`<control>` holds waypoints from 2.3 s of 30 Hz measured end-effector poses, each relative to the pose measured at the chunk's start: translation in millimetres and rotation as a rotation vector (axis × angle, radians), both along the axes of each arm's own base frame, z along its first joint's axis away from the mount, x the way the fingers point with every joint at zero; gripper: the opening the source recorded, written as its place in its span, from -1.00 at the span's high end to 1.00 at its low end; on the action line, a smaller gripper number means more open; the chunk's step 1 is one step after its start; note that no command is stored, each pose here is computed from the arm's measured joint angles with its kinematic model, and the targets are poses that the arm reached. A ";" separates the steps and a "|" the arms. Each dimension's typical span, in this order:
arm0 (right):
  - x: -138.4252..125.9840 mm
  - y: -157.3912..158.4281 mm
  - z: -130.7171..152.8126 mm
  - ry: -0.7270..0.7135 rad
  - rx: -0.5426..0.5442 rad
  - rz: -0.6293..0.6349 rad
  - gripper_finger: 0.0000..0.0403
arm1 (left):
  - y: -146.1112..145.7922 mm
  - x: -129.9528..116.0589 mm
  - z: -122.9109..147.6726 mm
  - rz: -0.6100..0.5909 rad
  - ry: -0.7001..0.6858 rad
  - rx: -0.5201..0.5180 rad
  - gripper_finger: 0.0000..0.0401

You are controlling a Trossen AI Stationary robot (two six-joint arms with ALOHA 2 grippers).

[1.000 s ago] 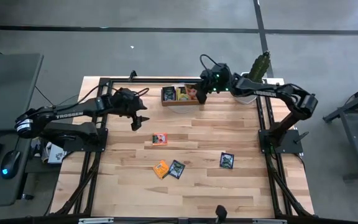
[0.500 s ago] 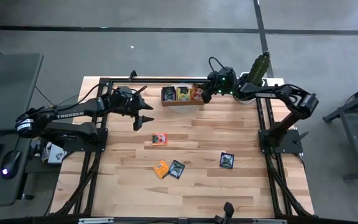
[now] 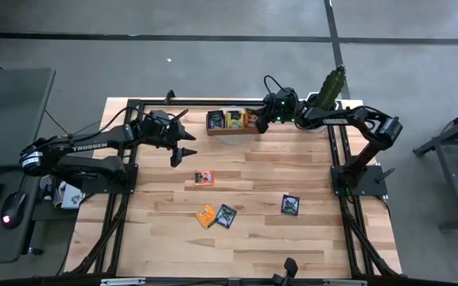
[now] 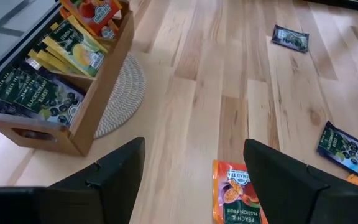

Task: Pick & Place Tea
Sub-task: Put the top orange tea bag in the right compartment of the organizer

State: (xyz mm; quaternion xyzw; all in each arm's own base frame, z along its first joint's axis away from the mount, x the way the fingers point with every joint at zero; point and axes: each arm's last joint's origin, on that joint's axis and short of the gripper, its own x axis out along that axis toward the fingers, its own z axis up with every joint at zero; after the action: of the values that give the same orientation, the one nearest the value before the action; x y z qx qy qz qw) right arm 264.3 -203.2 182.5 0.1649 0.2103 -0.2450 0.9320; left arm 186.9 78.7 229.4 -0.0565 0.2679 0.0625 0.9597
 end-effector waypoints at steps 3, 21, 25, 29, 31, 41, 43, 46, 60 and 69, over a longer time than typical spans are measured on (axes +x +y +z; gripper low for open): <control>-0.1 0.0 -0.1 -0.001 0.003 -0.003 1.00 | 0.0 0.0 0.0 0.000 0.000 0.000 -0.35; -1.0 -1.3 -0.5 -0.009 0.039 -0.086 0.45 | 0.0 0.0 0.0 -0.001 0.000 0.001 -0.35; -1.8 -0.1 6.7 -0.037 0.030 -0.081 0.36 | 0.0 0.0 -0.1 -0.001 0.001 0.001 -0.35; -2.8 6.0 23.2 -0.103 0.028 -0.036 0.36 | -0.5 -1.1 -1.9 -0.005 0.022 -0.004 -0.35; -0.7 13.3 30.8 -0.137 0.041 0.009 0.37 | -0.9 -1.8 -3.1 -0.007 0.036 -0.009 -0.35; 36.5 86.9 44.9 -0.182 0.075 0.253 0.55 | -7.6 -12.1 -36.8 -0.021 0.073 -0.118 -0.35; 44.0 102.7 48.4 -0.187 0.061 0.270 0.59 | -10.3 -14.7 -44.0 -0.024 0.057 -0.158 -0.35; 52.3 123.4 50.5 -0.185 0.048 0.287 0.66 | -18.5 -15.4 -51.6 -0.034 0.031 -0.197 -0.35; 118.9 172.3 6.7 -0.026 0.126 0.436 0.99 | -69.1 -14.3 -71.9 0.020 0.116 -0.304 -0.35; 169.3 178.5 -26.5 0.160 0.169 0.538 1.00 | -74.6 -16.9 -75.4 0.300 0.141 -0.576 -0.35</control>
State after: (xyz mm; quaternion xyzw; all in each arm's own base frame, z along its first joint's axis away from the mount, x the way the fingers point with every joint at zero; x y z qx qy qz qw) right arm 433.6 -24.7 156.0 0.1605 0.3388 0.0168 0.9269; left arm 170.0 4.1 154.0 -0.3601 0.3289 0.1283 0.8635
